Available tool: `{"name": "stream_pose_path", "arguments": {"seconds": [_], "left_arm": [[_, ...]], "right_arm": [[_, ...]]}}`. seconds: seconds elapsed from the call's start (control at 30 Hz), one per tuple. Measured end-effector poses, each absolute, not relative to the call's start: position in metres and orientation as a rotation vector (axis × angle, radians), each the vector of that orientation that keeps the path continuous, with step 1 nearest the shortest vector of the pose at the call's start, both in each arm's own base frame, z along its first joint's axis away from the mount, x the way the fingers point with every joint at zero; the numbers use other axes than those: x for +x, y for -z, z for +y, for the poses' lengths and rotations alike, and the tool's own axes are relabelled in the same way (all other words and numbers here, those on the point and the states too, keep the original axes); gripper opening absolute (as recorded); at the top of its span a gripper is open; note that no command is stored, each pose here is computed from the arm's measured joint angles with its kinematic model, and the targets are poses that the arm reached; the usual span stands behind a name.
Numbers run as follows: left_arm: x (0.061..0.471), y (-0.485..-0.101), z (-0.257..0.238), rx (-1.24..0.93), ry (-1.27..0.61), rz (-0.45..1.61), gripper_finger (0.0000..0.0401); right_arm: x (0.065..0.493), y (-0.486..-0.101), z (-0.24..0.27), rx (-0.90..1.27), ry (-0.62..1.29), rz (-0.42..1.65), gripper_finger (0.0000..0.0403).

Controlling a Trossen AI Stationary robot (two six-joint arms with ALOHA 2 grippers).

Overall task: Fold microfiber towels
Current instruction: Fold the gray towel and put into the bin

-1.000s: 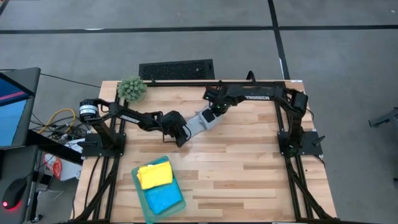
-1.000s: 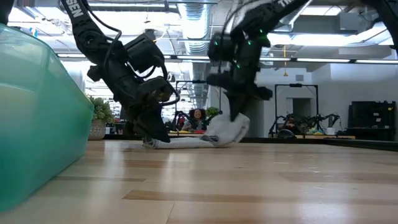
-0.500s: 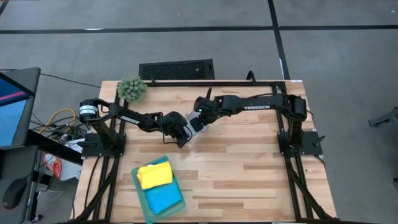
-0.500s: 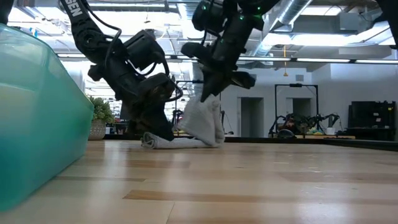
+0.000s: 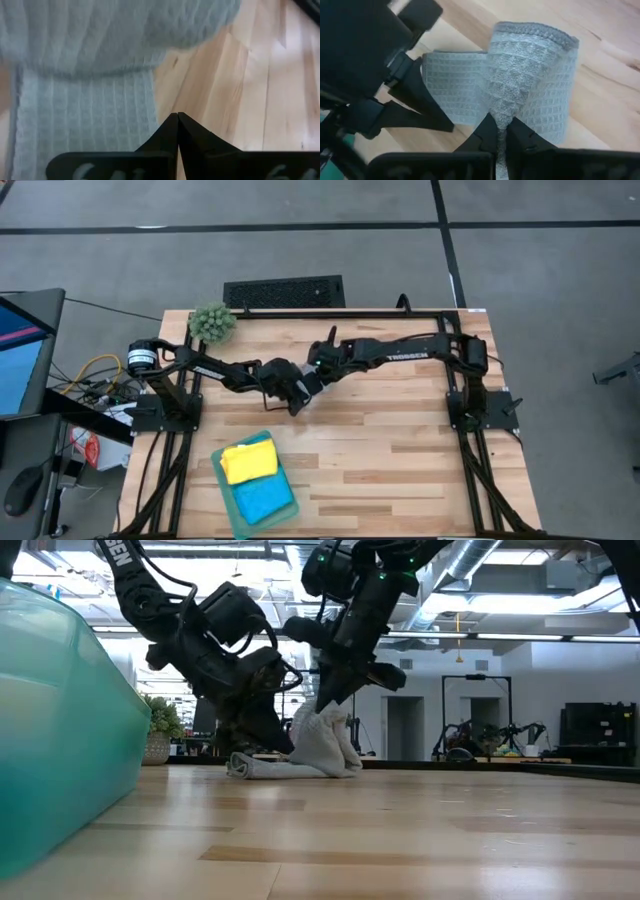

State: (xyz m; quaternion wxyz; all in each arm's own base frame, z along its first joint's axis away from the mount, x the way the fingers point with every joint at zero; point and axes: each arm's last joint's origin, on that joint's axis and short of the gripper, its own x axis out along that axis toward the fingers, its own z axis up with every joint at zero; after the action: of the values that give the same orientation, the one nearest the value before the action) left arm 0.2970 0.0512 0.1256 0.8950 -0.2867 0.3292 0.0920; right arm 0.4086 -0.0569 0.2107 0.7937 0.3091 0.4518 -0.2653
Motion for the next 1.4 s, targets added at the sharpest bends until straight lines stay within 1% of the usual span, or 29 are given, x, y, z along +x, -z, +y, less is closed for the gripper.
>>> {"name": "stream_pose_path", "arguments": {"seconds": [0.27,0.3,0.43,0.47,0.5,0.57,0.67,0.77,0.9,1.0,1.13,1.23,1.33,1.4], "left_arm": [[0.298,-0.127,0.053,-0.525,-0.225,0.662,0.0],[0.297,-0.126,0.052,-0.544,-0.21,0.672,0.0],[0.286,-0.13,0.041,-0.708,0.06,0.824,0.0],[0.281,-0.132,0.037,-0.716,0.068,0.873,0.0],[0.275,-0.133,0.033,-0.692,0.039,0.928,0.0],[0.263,-0.138,0.03,-0.601,-0.084,0.996,0.0],[0.249,-0.154,0.033,-0.496,-0.277,0.992,0.0],[0.241,-0.172,0.035,-0.459,-0.349,0.924,0.0],[0.235,-0.192,0.034,-0.446,-0.345,0.826,0.0],[0.229,-0.196,0.033,-0.456,-0.33,0.839,0.0],[0.225,-0.197,0.029,-0.513,-0.237,0.887,0.0],[0.223,-0.194,0.027,-0.497,-0.243,0.926,0.0],[0.218,-0.188,0.027,-0.489,-0.276,1.002,0.0],[0.217,-0.188,0.026,-0.487,-0.247,1.013,0.0]], "right_arm": [[0.409,-0.207,-0.056,0.675,0.58,0.983,0.0034],[0.409,-0.207,-0.056,0.673,0.576,0.985,0.0035],[0.409,-0.207,-0.056,0.654,0.569,0.992,0.0038],[0.408,-0.207,-0.057,0.651,0.569,0.993,0.0038],[0.408,-0.207,-0.058,0.646,0.568,0.994,0.0038],[0.408,-0.207,-0.061,0.643,0.57,0.996,0.0038],[0.408,-0.207,-0.062,0.644,0.572,0.982,0.0038],[0.412,-0.209,-0.063,0.633,0.567,0.942,0.0038],[0.416,-0.211,-0.062,0.626,0.543,0.898,0.0038],[0.417,-0.212,-0.058,0.613,0.539,0.885,0.0038],[0.421,-0.206,-0.054,0.588,0.548,0.891,0.0038],[0.419,-0.195,-0.054,0.581,0.564,0.953,0.0038],[0.415,-0.195,-0.054,0.566,0.592,0.982,0.0038],[0.409,-0.193,-0.056,0.542,0.636,1.031,0.0038]]}}
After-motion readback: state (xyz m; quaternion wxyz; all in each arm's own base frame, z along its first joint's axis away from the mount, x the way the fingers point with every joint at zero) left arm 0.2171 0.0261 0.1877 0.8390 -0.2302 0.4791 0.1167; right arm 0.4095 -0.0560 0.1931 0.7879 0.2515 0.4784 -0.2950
